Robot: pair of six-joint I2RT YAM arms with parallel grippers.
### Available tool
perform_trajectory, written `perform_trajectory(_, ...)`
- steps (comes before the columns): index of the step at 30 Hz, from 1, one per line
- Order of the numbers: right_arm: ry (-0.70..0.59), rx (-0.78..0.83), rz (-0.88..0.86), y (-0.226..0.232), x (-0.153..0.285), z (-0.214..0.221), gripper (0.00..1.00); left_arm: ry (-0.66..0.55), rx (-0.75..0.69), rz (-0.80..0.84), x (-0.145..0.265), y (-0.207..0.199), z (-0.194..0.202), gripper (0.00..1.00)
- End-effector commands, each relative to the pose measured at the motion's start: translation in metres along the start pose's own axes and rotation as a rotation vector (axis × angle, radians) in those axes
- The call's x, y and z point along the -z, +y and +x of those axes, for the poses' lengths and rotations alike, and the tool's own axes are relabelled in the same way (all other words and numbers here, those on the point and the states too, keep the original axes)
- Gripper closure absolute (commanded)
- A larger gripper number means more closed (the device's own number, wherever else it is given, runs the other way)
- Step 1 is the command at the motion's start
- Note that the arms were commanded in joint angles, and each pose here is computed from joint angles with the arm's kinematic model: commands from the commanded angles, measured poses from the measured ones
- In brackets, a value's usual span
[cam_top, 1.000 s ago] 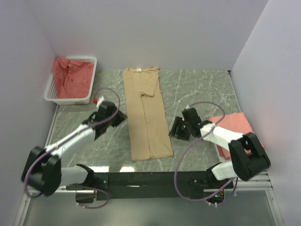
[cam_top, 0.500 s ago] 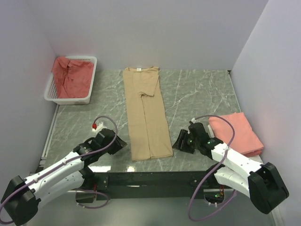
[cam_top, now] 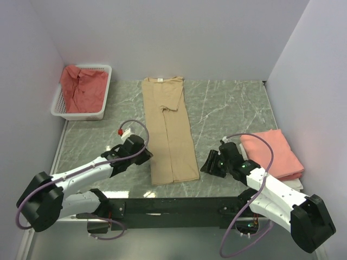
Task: Fold and stack the t-shirts
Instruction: Fold the tshirt
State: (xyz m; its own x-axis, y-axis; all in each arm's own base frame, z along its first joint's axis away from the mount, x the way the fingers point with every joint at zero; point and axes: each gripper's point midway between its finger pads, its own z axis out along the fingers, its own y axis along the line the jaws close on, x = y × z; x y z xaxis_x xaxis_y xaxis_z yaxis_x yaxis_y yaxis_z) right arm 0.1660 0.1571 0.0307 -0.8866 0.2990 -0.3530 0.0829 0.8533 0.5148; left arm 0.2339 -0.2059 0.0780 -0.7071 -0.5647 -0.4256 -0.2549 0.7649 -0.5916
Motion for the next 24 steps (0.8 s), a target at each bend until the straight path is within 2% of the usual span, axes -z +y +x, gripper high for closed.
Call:
perform_trajectory(1,-0.028,0.03,-0.029,0.01,0.003,-0.008,0.42,0.033,-0.012,0.027,-0.011,0.004,0.014,0.91)
perform_trajectory(10,-0.024,0.049,-0.041,0.014,0.003,-0.01,0.42,0.169,-0.045,-0.035,-0.015,0.04,0.075,0.94)
perform_trajectory(14,-0.011,0.057,-0.052,0.018,0.003,-0.008,0.43,0.175,-0.051,-0.054,-0.009,0.047,0.08,0.94)
perform_trajectory(20,0.006,0.076,-0.039,0.019,0.002,-0.004,0.43,0.148,-0.054,-0.014,0.009,0.037,0.069,0.91)
perform_trajectory(24,0.033,0.086,-0.025,0.016,-0.003,0.002,0.44,0.176,-0.072,0.017,0.016,0.033,0.074,0.9)
